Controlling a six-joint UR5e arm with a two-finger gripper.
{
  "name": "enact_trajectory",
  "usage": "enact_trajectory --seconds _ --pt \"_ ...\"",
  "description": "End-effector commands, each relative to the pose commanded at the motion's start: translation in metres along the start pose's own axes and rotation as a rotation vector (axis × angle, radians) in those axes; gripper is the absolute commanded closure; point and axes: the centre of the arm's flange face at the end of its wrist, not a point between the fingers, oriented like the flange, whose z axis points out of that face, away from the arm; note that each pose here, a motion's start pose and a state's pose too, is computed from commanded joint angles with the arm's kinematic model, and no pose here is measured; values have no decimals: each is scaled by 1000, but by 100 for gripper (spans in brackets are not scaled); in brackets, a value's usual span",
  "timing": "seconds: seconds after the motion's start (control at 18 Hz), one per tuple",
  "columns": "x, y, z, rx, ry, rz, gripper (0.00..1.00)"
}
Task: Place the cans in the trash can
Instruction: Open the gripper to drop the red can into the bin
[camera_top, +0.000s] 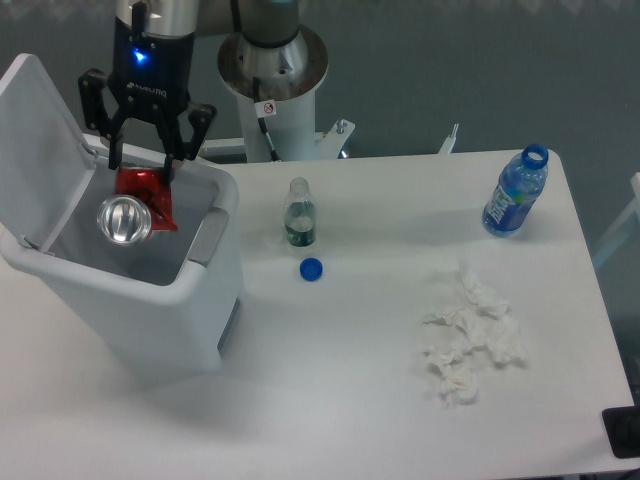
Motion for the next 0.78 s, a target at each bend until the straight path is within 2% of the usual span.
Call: enact_trajectory --seconds 0.5,0.56,0.78 --pt "-1 0 2 -2 -1 4 34" --pt "-1 0 2 -2 -1 7 28" --pt "-1 0 1 -1 -1 9 23"
